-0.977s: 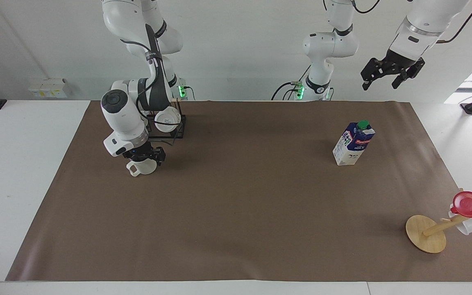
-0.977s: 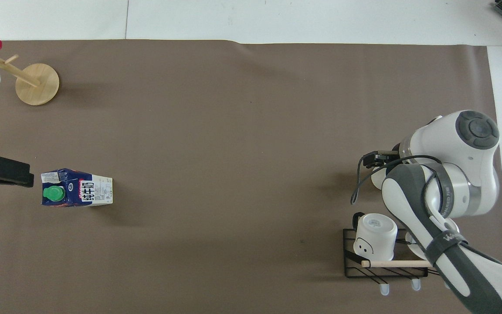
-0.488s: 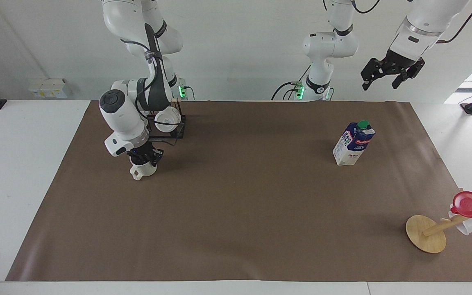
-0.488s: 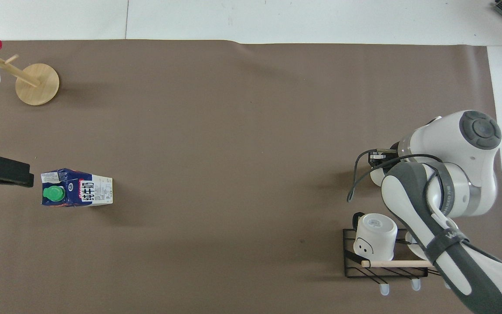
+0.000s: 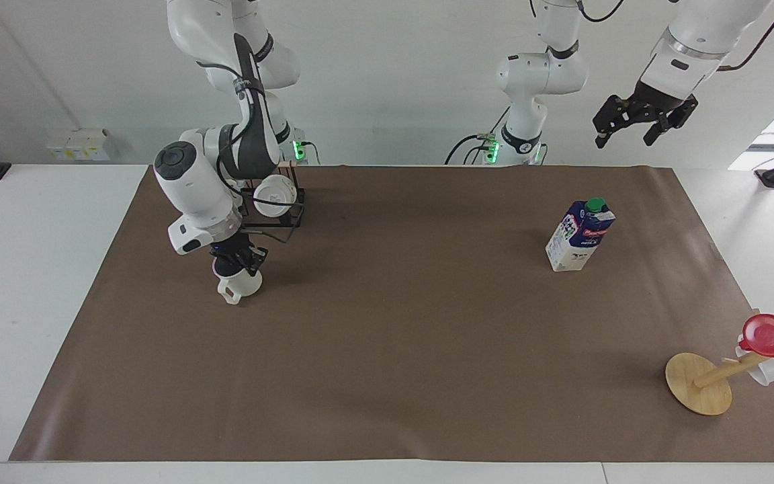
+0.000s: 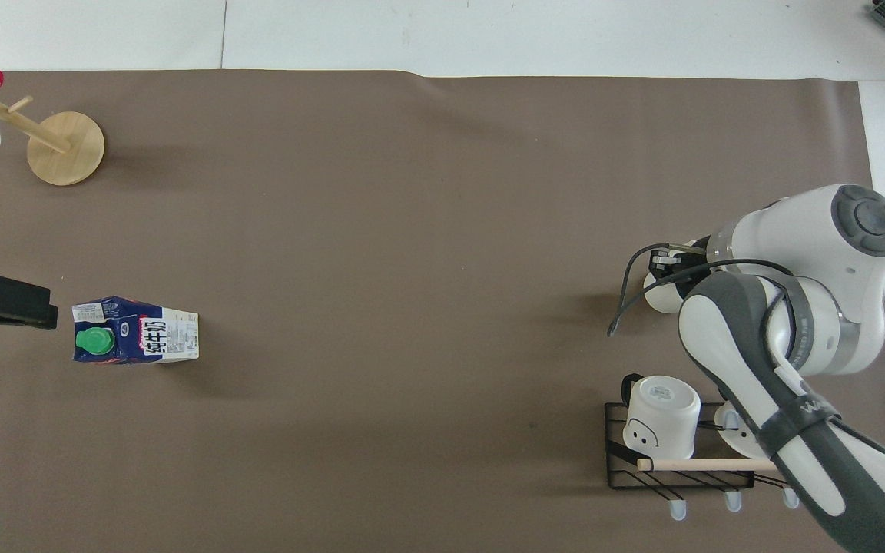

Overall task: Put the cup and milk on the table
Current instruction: 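Carry the mug toward the table center while the left gripper reaches the carton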

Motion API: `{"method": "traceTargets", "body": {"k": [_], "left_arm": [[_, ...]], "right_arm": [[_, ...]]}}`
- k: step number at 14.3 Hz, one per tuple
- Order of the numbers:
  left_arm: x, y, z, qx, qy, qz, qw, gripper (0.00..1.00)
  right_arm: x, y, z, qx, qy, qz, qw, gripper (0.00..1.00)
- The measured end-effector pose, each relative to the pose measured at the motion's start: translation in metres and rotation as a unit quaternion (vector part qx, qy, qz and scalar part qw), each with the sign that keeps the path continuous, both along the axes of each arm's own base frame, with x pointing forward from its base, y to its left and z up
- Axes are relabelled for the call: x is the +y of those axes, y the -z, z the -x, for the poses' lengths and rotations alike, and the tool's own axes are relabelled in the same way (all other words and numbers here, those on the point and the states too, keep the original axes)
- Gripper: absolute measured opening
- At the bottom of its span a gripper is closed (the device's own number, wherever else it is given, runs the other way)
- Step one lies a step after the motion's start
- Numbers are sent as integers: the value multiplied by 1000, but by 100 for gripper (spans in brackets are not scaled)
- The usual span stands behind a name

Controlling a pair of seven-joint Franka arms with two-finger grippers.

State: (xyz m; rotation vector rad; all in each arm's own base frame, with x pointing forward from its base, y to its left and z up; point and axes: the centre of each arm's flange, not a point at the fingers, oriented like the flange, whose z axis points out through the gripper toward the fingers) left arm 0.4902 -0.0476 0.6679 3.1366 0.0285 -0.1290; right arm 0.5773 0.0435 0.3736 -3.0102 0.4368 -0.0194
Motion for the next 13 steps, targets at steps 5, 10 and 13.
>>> {"method": "traceTargets", "body": {"k": [5,10,13], "left_arm": [[3,0,0,1,-3,0,1000,100],[3,0,0,1,-2,0,1000,100],[0,0,0,1,1,0,1000,100]], "right_arm": [[88,-25,-1,-9,96,-12,995,5],[176,-36,21,1,193,-26,981,5],[206,-38,33,7,221,-29,975,5]]}}
